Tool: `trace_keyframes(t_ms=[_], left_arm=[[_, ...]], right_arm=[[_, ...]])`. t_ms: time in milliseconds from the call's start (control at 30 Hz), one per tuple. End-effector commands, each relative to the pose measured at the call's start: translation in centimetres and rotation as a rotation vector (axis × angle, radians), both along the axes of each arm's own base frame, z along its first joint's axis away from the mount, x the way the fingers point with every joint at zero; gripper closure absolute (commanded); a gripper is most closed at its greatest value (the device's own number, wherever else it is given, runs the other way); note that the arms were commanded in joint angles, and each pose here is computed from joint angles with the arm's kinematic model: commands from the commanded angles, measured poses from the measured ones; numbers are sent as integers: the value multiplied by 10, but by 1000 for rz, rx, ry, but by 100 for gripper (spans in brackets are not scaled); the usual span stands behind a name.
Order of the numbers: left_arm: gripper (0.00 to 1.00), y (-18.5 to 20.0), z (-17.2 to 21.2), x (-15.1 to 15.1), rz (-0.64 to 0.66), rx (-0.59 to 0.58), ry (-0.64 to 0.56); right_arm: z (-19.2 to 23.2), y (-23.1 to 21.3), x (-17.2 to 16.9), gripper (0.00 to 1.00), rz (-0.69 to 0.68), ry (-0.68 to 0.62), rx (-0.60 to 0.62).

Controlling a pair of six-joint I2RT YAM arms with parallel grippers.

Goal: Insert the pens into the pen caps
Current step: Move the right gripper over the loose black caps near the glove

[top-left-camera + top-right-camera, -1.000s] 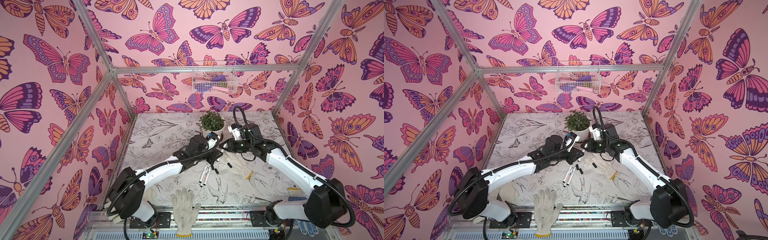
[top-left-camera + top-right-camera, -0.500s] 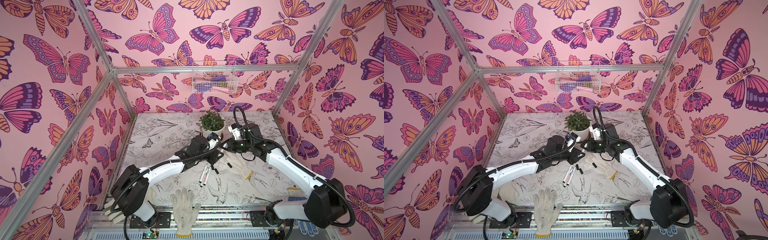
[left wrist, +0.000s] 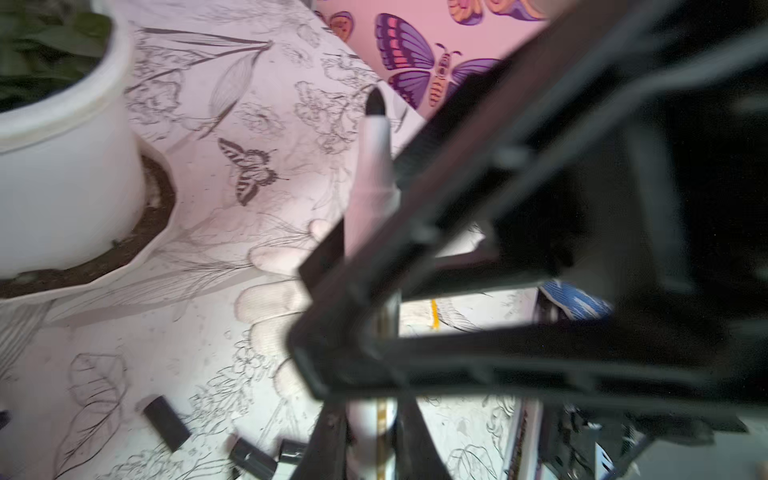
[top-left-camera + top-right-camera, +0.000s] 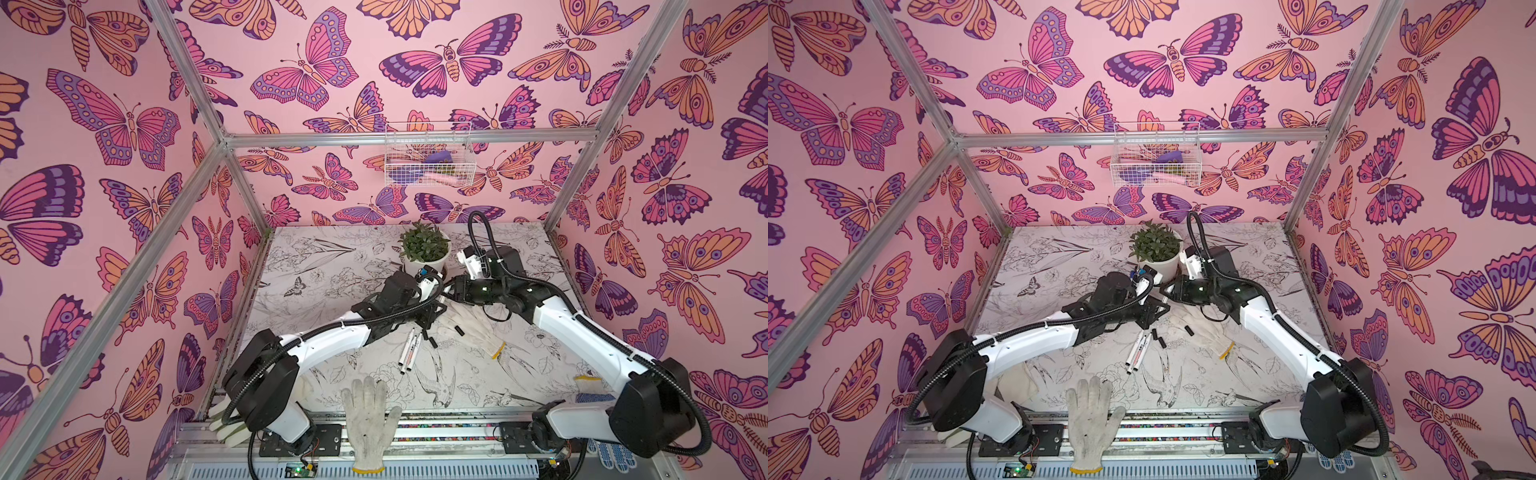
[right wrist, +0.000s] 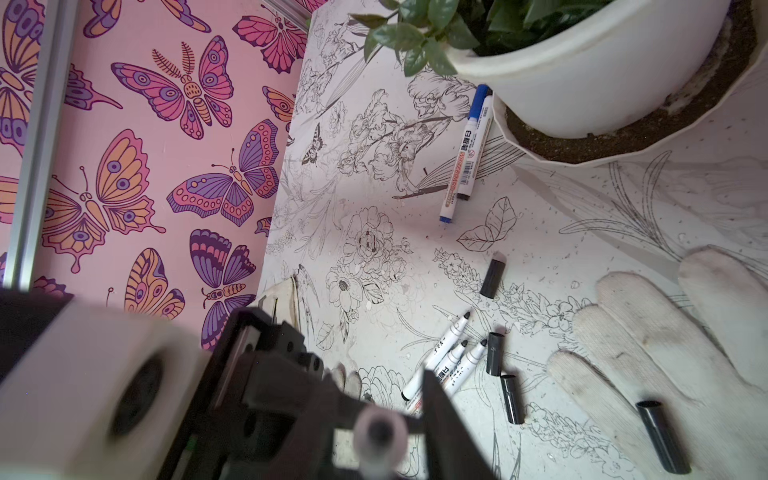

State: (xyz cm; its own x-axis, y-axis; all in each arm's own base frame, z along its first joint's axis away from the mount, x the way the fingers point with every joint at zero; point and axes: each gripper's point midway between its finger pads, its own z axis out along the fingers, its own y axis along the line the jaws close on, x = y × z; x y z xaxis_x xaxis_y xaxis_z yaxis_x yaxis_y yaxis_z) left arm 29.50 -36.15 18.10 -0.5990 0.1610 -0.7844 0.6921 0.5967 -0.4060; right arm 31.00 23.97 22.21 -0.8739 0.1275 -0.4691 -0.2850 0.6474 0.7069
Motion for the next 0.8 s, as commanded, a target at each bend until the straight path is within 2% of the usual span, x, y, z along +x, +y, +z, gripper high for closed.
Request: trace_keyframes(t_ms=[0,167,267,333,400,633,767], left_arm=[[100,54,-32,36,314,62,83],[100,116,-46,52,584,63,161],[100,145,-49,54,697,86,169],[100,154,-48,54,726,86,161],[100,156,-46,54,732,82,155],[100,156,-49,52,733,74,173],[100,155,-51,51,730,74,179]], right_arm=[[26,-10,1,44,-32,-121,-7],[-6,-8,-15,45,18,-64,-68],[-41,-1,-31,49,134,-13,-236],[-67,2,-43,51,215,16,-385],[-87,7,-54,52,289,56,-468],[-138,21,-72,53,420,135,-667],[-157,15,-69,56,424,148,-763]])
